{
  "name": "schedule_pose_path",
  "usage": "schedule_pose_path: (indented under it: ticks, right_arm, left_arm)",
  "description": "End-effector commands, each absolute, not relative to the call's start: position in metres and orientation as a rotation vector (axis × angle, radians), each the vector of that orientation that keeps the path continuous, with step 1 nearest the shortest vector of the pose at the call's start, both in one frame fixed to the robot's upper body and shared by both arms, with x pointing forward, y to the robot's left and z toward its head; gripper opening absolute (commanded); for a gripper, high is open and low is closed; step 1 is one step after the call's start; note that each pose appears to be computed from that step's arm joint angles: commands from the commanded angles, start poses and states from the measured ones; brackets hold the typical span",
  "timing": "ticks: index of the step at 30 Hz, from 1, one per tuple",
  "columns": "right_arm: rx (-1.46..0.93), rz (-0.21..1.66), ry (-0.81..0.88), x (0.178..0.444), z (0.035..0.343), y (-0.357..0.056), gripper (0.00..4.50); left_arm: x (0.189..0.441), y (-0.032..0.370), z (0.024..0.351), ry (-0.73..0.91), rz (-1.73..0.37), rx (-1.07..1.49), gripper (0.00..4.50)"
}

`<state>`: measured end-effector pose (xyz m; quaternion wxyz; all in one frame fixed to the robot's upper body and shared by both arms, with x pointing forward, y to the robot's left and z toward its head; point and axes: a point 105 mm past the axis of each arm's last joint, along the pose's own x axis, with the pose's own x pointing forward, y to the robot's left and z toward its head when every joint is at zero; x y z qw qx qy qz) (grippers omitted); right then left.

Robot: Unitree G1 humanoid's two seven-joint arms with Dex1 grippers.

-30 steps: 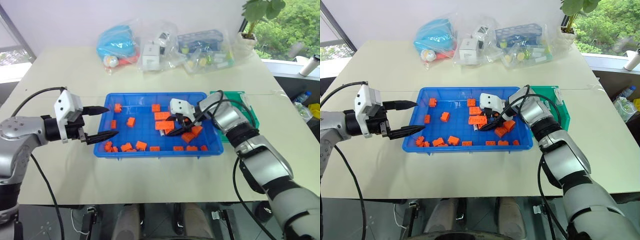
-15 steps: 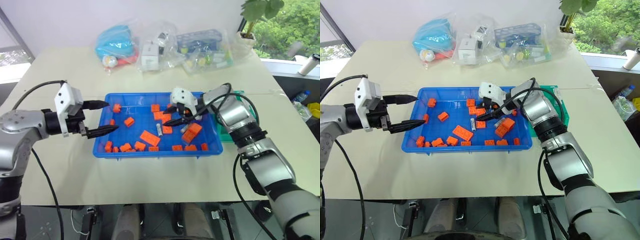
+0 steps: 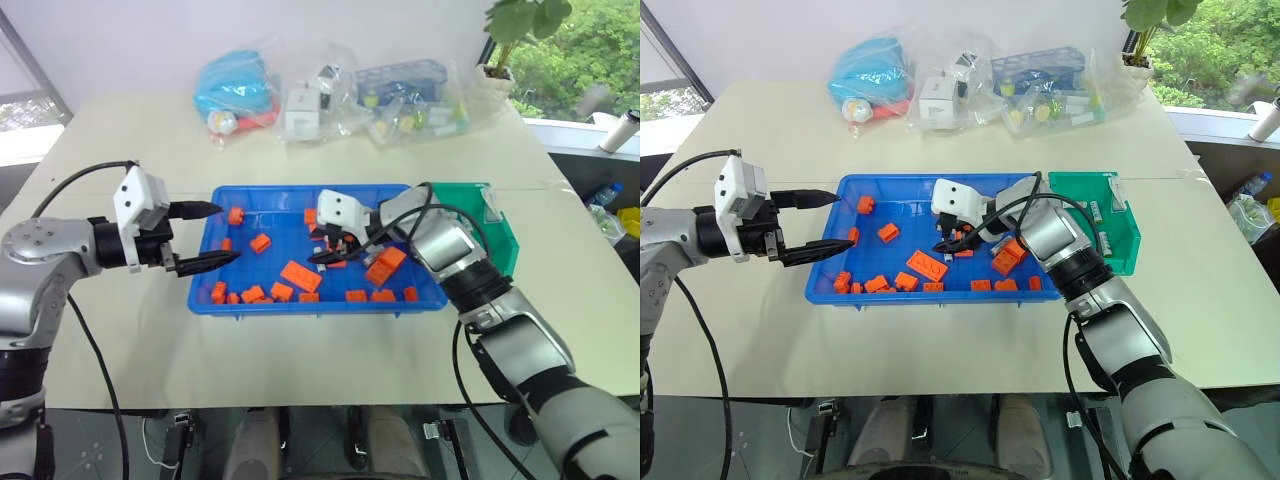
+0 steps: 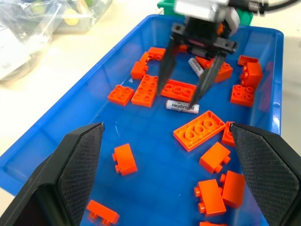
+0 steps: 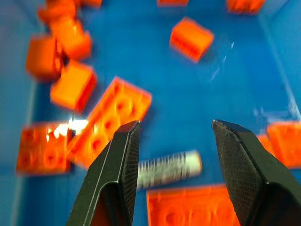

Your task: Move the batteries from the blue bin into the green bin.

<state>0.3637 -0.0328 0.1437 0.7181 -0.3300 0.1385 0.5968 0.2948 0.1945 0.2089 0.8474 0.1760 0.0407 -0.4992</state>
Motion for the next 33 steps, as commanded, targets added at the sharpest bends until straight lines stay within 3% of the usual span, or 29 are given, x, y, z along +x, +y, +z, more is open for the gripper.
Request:
schedule_pose_path:
  ticks: [1,4,25,28,31,33]
  right_arm:
    - [-0.794,1.363,0.283,0.362,0.144,-0.03,3.39]
    - [-0.832,1.38,0.301,0.364,0.134,-0.032,4.45]
    - [-0.9,1.413,0.376,0.38,0.108,-0.042,4.45]
    - [-0.9,1.437,0.402,0.378,0.104,-0.046,3.72]
    - [-0.902,1.455,0.416,0.374,0.101,-0.049,2.4]
    - [-0.875,1.48,0.431,0.369,0.1,-0.05,2.25]
  left_arm:
    - [0.293,0.191,0.215,0.052,-1.064,0.401,4.5]
    - [0.292,0.19,0.215,0.052,-1.069,0.401,4.5]
    - [0.284,0.185,0.216,0.064,-1.11,0.422,4.5]
    - [0.285,0.185,0.217,0.06,-1.108,0.425,4.5]
    - [0.285,0.185,0.217,0.058,-1.108,0.427,4.5]
    - [0.285,0.184,0.217,0.057,-1.112,0.427,4.5]
